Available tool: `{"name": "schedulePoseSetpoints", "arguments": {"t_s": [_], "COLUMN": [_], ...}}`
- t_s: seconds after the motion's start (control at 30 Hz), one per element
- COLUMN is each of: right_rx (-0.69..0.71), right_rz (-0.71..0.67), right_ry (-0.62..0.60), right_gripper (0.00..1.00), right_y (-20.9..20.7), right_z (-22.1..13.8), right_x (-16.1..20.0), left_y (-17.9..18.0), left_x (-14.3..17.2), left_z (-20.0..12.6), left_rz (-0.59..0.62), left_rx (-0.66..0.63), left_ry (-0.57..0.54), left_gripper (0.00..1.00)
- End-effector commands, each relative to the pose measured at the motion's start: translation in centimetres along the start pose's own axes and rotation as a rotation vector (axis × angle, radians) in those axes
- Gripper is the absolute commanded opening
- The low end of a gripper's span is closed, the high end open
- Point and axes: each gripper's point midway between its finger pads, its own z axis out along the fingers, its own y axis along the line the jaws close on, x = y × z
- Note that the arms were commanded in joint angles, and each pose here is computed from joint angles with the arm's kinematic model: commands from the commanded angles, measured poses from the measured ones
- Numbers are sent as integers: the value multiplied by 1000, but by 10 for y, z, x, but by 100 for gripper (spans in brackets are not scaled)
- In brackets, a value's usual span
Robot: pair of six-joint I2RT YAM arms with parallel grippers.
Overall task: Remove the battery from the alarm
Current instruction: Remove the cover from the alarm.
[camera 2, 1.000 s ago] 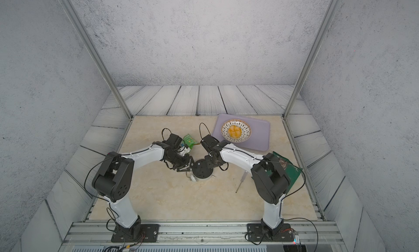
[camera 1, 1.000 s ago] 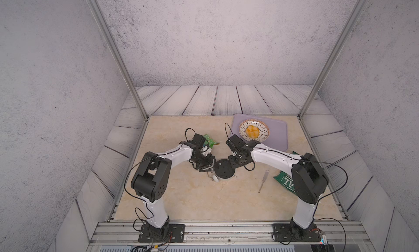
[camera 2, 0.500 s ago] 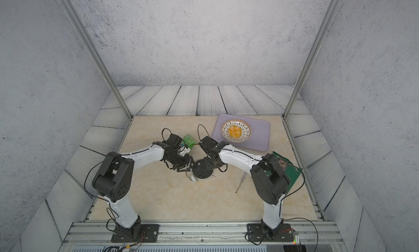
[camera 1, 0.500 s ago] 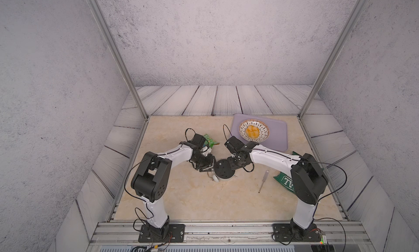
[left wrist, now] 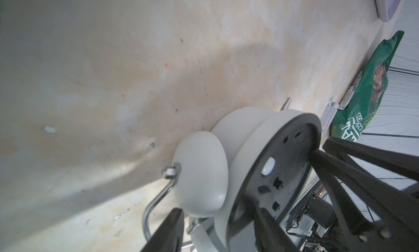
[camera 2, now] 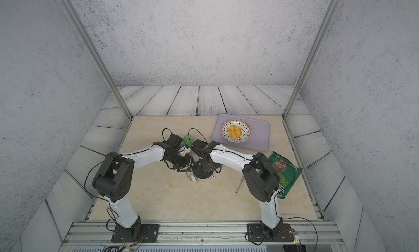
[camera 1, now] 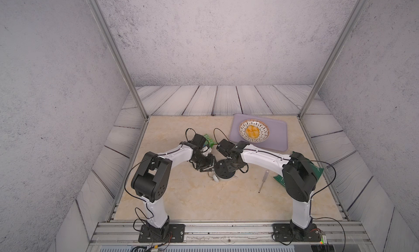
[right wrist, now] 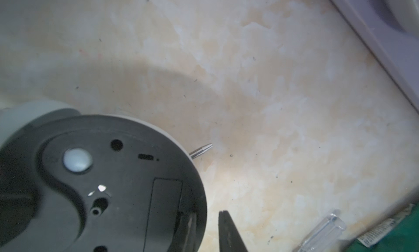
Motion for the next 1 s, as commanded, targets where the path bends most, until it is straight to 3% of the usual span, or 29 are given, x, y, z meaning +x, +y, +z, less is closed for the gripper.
{"name": "schedulePoseSetpoints", "arguments": {"t_s": [0.0, 0.13, 0.23, 0.33, 0.8, 0.97], "right_rx": [210, 132, -89, -204, -468, -406], "right_rz": [-45, -56, -46, -31, 142, 127], "right_ry": [193, 240, 253, 231, 89, 43], "right_gripper": [23, 23, 23, 23, 24, 24], "right_y": [-33, -19, 19, 38, 36, 17], "right_z": [36, 48, 51, 46, 21, 8], "right_x": [51, 64, 69, 65, 34, 26], "left_y": [8, 8, 7, 6, 1, 3], "left_x": [8, 9, 8, 9, 11, 10], "left_z": [3, 4, 6, 5, 4, 1], "left_rz": [-25, -31, -32, -28, 4, 9], "left_rx": [-22, -15, -7, -4, -22, -39], "left_ry": [17, 20, 22, 25, 19, 6], "left_gripper": [54, 53, 53, 53, 57, 58]}}
